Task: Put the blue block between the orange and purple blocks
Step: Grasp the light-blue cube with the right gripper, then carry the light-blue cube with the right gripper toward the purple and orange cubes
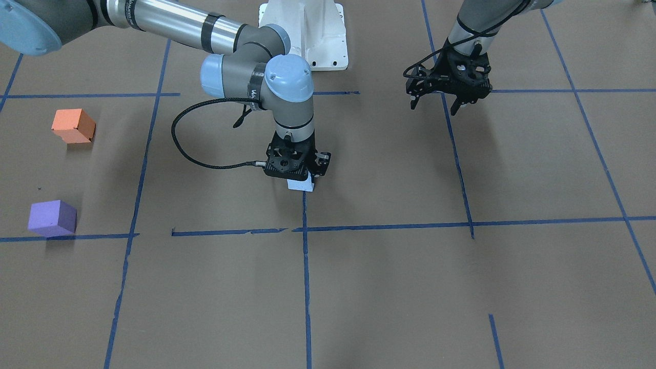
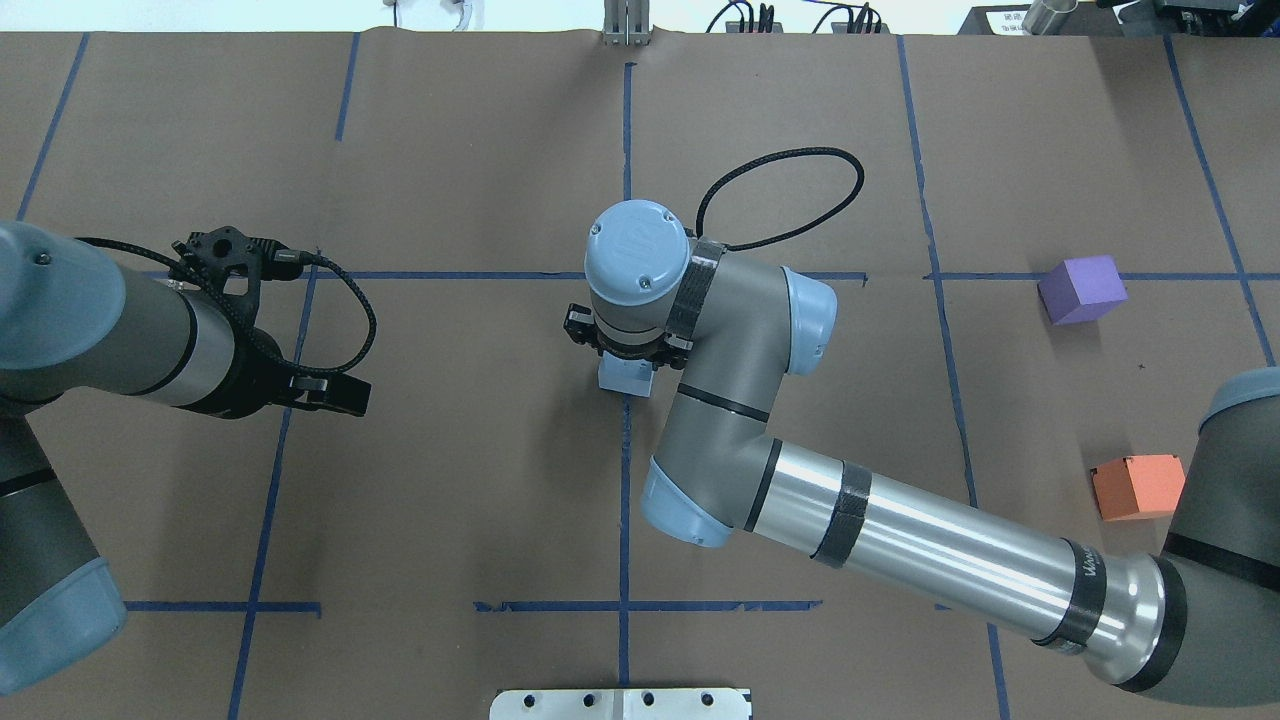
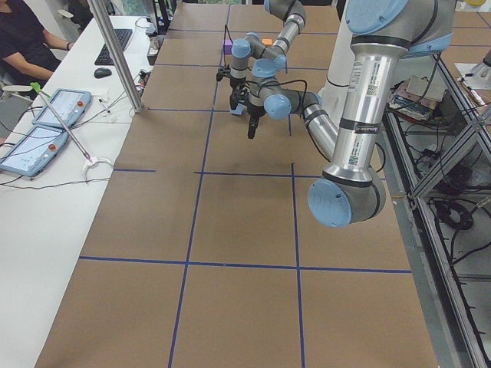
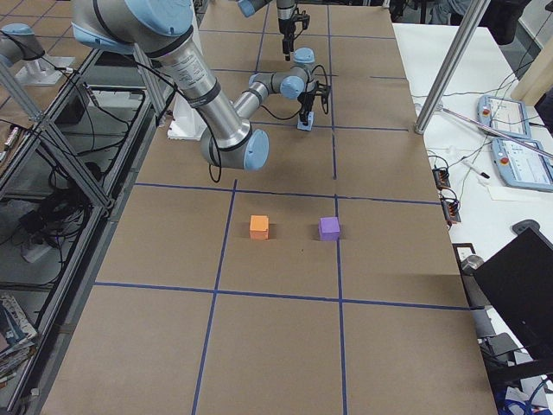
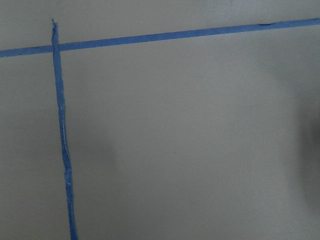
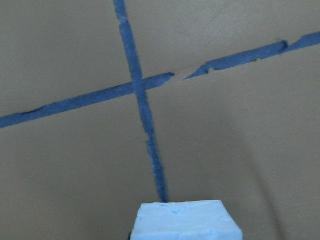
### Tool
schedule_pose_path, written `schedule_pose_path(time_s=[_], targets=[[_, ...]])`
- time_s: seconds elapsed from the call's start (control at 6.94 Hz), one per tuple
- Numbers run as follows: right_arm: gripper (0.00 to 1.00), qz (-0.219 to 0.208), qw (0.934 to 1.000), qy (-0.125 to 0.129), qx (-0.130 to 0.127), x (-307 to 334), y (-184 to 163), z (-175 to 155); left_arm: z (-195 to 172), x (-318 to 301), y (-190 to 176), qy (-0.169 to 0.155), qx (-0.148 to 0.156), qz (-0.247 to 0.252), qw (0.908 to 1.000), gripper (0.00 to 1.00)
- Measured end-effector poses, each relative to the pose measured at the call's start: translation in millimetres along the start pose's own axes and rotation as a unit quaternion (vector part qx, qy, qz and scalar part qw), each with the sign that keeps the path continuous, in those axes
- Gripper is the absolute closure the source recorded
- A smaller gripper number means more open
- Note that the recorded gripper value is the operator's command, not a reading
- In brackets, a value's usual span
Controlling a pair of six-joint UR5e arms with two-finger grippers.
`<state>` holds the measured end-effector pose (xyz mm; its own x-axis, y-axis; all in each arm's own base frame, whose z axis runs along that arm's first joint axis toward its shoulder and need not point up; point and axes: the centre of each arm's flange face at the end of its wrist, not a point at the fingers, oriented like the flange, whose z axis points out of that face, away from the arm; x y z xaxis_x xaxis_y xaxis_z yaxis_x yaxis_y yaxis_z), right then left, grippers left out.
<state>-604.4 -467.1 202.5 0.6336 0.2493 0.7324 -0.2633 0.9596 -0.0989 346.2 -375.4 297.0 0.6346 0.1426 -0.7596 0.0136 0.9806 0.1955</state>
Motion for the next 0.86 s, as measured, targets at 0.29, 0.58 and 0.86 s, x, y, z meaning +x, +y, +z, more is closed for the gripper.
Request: schedule_pose_path(time_s=[0.29,0.58,0.86], targets=[[0.96,-0.034,0.9992,-0.019,-0.010,105,-18,-40,0,-1,0,-0.001,0.000,0.000,1.0000,0.00],[0.95,-0.090,0.9957,-0.004,-0.019,248,-40,-74,0,-1,0,-0.001,0.000,-0.001,1.0000,0.00],[0.95,-0.147,0.9884,0.033,-0.020,376,-55,-90,-1,0,0,0.000,0.000,-0.002,1.0000,0.00]])
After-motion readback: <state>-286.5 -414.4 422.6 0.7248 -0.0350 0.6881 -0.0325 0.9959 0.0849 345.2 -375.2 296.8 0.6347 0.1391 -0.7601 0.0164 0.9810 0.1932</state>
